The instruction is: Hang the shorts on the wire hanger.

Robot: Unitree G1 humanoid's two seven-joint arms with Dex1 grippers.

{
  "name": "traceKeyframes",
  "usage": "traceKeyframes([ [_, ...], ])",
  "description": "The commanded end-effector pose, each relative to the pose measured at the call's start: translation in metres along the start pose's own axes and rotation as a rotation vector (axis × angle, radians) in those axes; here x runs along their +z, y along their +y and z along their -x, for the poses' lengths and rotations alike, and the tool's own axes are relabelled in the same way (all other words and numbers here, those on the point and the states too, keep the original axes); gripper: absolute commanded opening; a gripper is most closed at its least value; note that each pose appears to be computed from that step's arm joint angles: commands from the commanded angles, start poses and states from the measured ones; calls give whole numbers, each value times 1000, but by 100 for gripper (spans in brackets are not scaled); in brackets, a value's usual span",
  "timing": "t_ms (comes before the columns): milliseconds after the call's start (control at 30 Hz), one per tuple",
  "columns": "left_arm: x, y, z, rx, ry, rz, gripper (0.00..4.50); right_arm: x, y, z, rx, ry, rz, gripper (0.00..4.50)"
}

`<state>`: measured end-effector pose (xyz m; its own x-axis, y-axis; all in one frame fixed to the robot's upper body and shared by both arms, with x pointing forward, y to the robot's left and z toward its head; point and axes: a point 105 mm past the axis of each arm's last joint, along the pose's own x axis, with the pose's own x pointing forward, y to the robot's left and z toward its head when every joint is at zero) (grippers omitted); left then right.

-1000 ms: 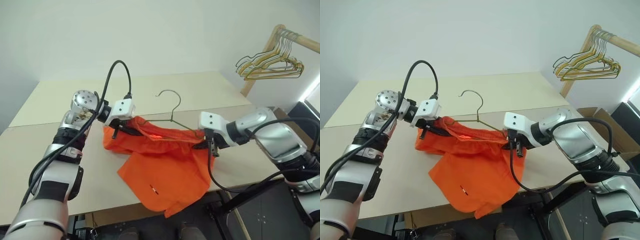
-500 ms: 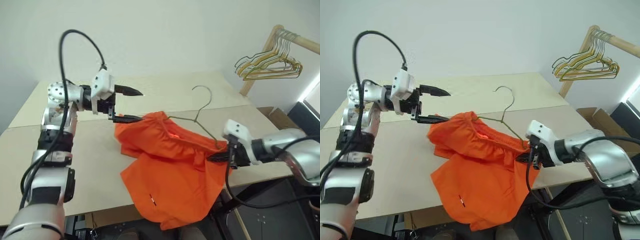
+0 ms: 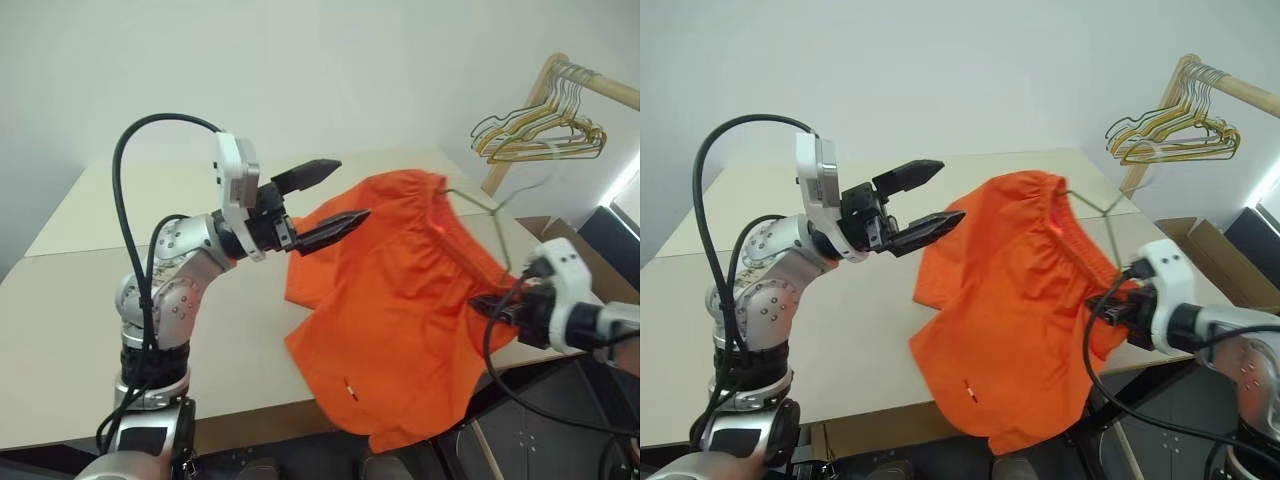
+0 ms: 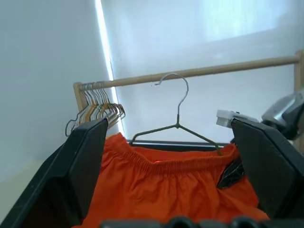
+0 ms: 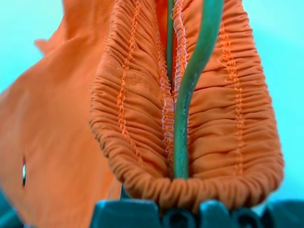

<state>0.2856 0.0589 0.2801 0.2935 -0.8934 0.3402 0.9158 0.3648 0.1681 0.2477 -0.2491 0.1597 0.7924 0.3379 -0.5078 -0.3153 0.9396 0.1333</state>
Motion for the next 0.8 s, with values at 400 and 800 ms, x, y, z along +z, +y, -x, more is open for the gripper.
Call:
traceKeyframes([
  [400, 7, -3, -16, -26, -43, 48, 448, 29, -84, 43, -581, -243, -272, 0],
  [800, 4, 1, -14, -1, 37, 76, 448, 58, -131, 62, -711, -325, -614, 0],
])
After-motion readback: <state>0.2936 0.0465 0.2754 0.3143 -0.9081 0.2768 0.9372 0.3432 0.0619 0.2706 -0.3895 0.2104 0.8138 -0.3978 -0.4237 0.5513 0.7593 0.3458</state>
